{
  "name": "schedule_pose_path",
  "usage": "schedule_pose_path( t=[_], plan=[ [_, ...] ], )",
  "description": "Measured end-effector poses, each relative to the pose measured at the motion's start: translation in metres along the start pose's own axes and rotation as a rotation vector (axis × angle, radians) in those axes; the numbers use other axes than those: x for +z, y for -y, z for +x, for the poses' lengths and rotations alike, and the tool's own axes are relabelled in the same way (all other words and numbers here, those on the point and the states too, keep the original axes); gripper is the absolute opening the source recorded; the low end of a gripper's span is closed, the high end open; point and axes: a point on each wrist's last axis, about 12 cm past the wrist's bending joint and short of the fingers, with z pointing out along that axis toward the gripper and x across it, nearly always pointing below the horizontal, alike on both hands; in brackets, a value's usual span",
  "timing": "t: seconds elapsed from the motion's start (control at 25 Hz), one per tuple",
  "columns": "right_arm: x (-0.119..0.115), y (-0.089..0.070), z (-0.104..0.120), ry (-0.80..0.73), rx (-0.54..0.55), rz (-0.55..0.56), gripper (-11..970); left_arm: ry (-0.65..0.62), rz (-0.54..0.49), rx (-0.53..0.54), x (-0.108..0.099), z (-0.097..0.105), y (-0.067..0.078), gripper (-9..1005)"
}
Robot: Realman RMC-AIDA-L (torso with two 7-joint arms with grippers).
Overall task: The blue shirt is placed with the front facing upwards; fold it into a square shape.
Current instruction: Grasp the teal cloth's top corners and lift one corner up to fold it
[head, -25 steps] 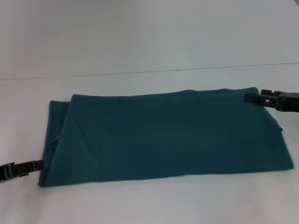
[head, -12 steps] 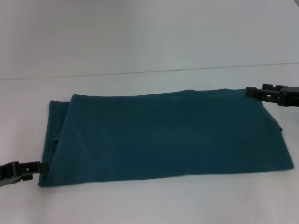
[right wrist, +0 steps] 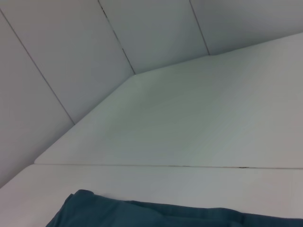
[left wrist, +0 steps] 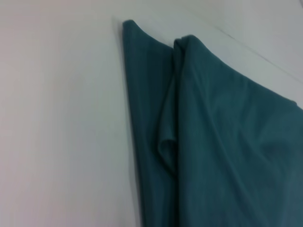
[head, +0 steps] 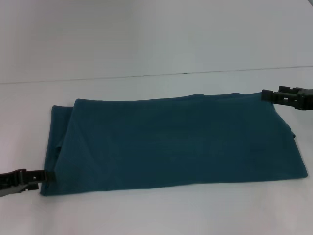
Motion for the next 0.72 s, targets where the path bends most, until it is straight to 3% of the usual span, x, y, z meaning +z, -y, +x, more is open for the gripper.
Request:
schedule_pose_path(
  t=[0.72],
  plan=[
    [-0.006, 0.006, -0.014, 0.005, -0.025, 0.020, 921, -0.066, -0.065, 0.029, 0.005, -0.012, 0.007, 671]
  ],
)
